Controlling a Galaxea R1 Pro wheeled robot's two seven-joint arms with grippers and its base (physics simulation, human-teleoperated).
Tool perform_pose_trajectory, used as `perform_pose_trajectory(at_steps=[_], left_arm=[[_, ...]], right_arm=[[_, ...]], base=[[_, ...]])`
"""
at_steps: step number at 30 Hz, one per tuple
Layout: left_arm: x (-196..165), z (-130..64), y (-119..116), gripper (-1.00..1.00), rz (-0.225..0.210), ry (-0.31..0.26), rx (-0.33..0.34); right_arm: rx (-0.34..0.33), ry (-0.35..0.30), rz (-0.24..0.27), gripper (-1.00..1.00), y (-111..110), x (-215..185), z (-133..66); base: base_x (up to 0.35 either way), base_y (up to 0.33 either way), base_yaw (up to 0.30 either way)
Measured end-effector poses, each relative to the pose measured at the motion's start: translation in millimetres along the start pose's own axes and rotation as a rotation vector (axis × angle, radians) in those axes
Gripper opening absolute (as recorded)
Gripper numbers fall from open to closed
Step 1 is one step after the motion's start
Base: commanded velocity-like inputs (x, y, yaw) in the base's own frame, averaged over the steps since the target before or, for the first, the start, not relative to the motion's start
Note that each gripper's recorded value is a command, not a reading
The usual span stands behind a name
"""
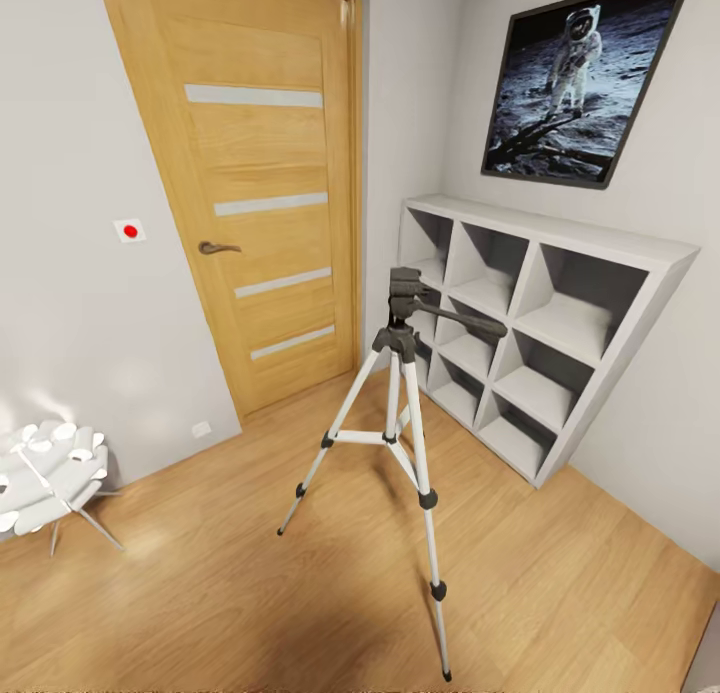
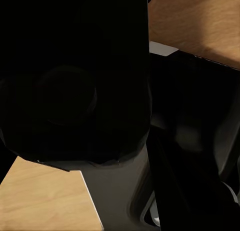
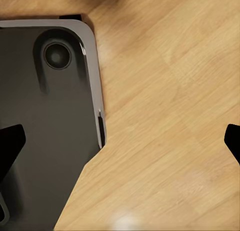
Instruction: Attach the digital camera to the camera tripod in the bedroom.
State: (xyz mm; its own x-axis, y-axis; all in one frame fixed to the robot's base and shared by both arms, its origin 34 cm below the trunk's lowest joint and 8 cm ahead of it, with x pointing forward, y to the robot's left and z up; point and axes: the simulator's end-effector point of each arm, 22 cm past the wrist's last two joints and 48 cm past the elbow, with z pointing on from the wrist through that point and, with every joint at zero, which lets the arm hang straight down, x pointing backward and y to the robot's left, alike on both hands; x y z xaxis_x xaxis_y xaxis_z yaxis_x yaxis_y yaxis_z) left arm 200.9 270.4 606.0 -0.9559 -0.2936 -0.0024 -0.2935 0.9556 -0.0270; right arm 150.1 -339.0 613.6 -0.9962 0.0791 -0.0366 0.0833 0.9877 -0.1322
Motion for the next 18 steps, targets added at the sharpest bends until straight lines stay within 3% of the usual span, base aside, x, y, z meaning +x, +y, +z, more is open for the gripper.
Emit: perform_pose_trajectory(at_steps=[18], left_arm=[[11,2.3,3,-1.00,-0.001,0.027,-0.009]], right_arm=[[0.002,0.028,-0.004,1.00,-1,11,0.7]], base=[[0.000,0.000,0.000]])
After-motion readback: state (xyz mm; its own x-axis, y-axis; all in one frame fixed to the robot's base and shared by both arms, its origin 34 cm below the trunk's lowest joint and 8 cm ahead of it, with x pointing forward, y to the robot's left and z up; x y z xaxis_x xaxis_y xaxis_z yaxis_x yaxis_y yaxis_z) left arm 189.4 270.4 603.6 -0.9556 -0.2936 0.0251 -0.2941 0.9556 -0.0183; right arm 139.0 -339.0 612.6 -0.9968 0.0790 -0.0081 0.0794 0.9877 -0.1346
